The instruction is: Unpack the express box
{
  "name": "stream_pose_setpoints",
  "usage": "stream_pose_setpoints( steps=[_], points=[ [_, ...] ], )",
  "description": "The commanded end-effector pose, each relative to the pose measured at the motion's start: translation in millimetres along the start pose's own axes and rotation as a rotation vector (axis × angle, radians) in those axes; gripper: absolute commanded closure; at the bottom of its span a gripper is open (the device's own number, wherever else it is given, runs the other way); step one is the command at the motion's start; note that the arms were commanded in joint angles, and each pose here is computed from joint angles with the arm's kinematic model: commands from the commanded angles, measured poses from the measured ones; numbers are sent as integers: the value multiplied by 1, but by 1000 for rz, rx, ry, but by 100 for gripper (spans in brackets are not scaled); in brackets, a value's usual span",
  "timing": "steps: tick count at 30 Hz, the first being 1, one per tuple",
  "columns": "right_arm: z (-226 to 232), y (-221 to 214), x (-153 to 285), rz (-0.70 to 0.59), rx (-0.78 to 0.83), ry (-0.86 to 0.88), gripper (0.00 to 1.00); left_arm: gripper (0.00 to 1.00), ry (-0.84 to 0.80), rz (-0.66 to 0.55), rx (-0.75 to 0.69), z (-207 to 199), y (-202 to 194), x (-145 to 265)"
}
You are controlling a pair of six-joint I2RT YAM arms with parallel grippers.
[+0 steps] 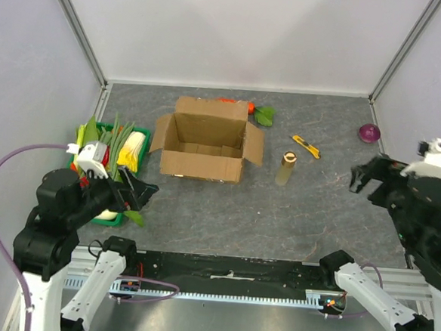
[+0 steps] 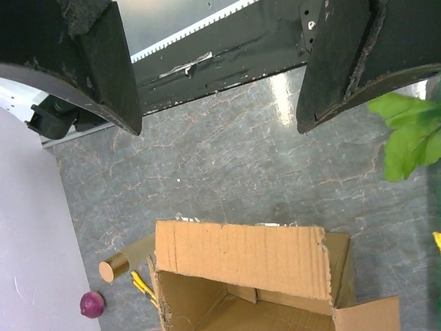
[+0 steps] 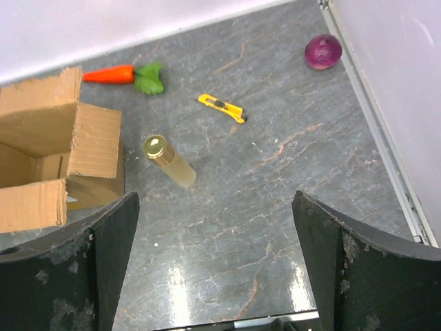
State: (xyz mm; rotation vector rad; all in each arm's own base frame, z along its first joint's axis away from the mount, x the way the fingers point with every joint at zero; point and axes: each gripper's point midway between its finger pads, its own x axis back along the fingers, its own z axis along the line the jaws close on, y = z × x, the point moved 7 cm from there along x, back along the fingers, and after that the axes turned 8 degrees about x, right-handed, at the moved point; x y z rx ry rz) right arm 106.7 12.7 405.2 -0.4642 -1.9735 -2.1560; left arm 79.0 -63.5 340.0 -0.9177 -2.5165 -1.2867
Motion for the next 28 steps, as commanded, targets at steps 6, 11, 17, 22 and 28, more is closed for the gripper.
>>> stream_pose_setpoints(
  steps=[6, 11, 17, 22, 28],
  points=[
    [-31, -4, 41, -31, 0, -42, 2, 4, 125, 15, 9, 6, -19, 47],
    [-32, -1, 49, -37, 2, -15, 2, 4, 131, -3, -9, 6, -20, 56],
    [-31, -2, 50, -35, 2, 1, 2, 4, 96, 16, -5, 5, -29, 58],
    [-28, -5, 47, -16, 6, 15, 2, 4, 85, 10, -5, 6, -34, 64],
    [-27, -6, 47, -12, 12, 20, 2, 4, 56, -12, -1, 2, -34, 68]
  ],
)
